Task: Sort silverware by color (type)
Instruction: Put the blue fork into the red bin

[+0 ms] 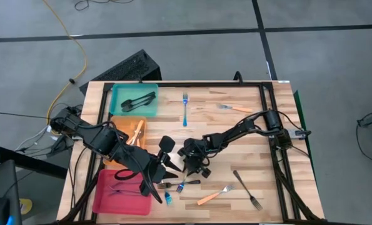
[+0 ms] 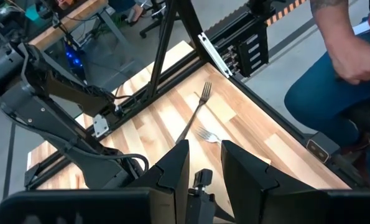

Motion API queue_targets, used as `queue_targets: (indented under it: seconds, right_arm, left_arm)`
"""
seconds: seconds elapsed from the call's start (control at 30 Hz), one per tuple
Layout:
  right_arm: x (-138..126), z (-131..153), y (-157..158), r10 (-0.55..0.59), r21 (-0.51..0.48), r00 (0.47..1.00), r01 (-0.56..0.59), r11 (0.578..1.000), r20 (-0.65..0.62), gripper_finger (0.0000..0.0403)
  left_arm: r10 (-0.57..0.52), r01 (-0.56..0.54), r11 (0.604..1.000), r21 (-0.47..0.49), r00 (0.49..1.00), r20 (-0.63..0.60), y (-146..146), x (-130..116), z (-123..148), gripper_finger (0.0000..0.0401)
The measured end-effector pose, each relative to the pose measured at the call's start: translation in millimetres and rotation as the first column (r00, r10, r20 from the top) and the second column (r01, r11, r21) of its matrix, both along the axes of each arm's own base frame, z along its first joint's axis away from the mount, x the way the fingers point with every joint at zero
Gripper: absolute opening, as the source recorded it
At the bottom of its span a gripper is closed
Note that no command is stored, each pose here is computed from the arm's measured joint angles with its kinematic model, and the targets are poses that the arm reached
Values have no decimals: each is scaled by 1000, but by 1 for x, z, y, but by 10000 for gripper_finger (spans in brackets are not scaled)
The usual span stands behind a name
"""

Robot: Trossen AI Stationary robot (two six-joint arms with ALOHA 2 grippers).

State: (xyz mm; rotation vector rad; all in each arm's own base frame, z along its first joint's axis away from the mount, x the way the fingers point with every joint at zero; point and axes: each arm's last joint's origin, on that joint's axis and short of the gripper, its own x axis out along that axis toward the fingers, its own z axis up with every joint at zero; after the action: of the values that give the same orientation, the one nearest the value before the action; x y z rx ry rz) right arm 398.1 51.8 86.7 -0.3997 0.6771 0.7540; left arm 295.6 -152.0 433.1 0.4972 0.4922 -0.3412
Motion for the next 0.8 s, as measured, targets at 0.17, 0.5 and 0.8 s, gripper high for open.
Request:
queue_targets:
  seconds: [0.17,0.5,0.8]
  right_arm:
    - [0,-1,0,-13,-13,1000,13,1000,0,80]
    - [-2,-1,-7,-101,-21,993,100,995,-64,25]
    - [-4,-2,-22,-219,-31,967,217,976,-132,25]
  left_arm:
    - [3,-3,1000,-2,1000,-3,0,0,0,79]
    - [-2,2,1000,11,1000,-5,0,0,-1,79]
    - [27,-27,1000,14,1000,-12,2,0,-2,79]
